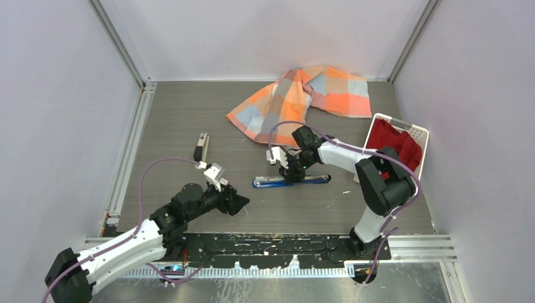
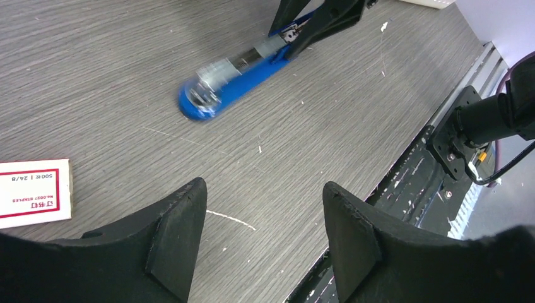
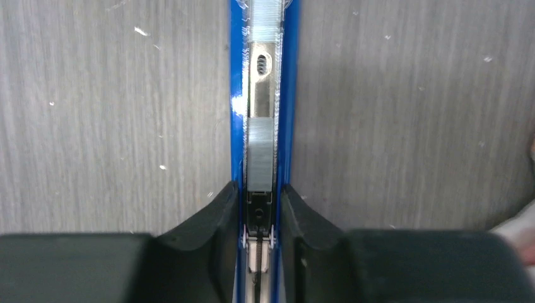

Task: Unload the staples from the stapler
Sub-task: Unload the staple at the center of the board.

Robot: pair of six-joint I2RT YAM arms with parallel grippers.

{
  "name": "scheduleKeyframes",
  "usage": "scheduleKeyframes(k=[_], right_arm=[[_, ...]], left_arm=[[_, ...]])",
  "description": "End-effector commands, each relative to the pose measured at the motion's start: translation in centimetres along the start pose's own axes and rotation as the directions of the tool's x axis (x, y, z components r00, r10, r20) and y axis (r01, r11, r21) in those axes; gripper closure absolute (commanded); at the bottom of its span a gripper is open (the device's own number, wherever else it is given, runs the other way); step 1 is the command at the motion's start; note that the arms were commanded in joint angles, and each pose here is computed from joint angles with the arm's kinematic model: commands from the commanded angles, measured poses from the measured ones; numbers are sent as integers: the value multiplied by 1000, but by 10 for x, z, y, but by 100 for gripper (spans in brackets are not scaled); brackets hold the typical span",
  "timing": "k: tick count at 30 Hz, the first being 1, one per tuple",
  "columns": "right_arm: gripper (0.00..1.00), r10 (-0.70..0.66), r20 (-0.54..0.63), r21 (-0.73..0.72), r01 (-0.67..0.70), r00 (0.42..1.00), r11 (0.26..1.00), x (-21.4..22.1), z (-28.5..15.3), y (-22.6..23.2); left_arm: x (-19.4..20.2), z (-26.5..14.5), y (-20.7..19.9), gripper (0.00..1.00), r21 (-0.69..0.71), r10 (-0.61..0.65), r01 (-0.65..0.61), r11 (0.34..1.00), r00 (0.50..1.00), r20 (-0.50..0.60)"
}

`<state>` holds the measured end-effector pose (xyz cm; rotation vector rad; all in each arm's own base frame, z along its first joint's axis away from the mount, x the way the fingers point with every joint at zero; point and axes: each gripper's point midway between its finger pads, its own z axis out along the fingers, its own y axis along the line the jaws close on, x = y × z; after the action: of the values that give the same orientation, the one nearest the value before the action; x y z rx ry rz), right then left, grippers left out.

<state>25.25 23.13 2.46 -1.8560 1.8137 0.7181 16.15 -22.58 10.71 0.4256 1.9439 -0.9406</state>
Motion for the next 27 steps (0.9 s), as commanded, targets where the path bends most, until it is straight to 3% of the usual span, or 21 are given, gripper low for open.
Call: scheduleKeyframes(k=[1,3,5,12,19,27], right_arm=[[79,-23,15,42,23,1000,999,-14,-6,-12],[92,-22,39,48,20,999,999,-21,-14,-12],[98,-8,93,47,4,996,999,-31,-24,-11],[99,159,348,-59,-147,924,987,-70,-62,-3],[99,324,497,-146,-290,805,946,-104,-94,-10],[99,495,618,-271,-426,611,863,-123,-129,-13]], left_arm=[[-15,1,-8,33,31,-16,15,999,998,56],[-18,1,-11,33,48,-32,29,998,997,68],[-21,2,-17,32,74,-52,46,996,995,83],[-52,7,-31,16,152,-188,157,976,958,215],[-90,21,-49,16,252,-251,172,952,912,324],[-121,46,-61,17,338,-315,180,924,859,403]])
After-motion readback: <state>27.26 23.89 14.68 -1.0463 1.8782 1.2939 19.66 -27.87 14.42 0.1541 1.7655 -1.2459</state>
